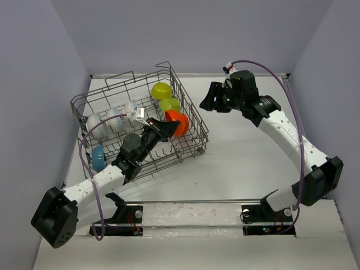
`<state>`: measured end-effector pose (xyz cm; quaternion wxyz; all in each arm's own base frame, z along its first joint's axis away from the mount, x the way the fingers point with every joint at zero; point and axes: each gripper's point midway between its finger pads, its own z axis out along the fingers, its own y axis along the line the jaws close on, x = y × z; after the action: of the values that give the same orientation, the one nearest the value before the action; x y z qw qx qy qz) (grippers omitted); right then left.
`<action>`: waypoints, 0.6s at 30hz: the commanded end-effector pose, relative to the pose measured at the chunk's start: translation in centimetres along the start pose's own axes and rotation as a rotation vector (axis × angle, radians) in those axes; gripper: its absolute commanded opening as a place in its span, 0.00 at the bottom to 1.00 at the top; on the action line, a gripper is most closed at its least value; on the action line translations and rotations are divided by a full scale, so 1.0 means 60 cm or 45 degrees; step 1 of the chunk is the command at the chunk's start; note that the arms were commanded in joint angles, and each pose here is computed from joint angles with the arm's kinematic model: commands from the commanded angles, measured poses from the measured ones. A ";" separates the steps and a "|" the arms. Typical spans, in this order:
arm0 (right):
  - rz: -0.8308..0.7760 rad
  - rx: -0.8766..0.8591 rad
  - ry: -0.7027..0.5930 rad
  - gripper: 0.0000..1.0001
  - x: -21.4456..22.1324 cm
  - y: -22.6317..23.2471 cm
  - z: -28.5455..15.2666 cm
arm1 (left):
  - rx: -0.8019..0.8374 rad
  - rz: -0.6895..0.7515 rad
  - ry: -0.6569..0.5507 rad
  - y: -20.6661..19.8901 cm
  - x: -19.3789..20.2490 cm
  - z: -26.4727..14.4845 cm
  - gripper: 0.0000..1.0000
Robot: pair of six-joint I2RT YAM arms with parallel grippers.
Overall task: Load the bowls into the dish rack
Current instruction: Place the upside down bowl on the dish rack.
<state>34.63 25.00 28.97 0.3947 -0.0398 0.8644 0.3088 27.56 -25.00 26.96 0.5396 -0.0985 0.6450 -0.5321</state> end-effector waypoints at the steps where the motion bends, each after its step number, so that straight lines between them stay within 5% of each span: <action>1: -0.032 -0.065 -0.070 0.60 -0.022 0.023 -0.008 | 0.145 -0.007 -0.067 -0.041 -0.022 -0.001 0.00; 18: -0.027 -0.054 -0.058 0.60 -0.015 0.017 -0.001 | 0.174 -0.034 0.102 -0.014 0.044 0.014 0.00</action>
<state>34.78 25.08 29.16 0.3989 -0.0401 0.8618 0.3107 27.49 -27.65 22.72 0.4851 -0.0660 0.6810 -0.5446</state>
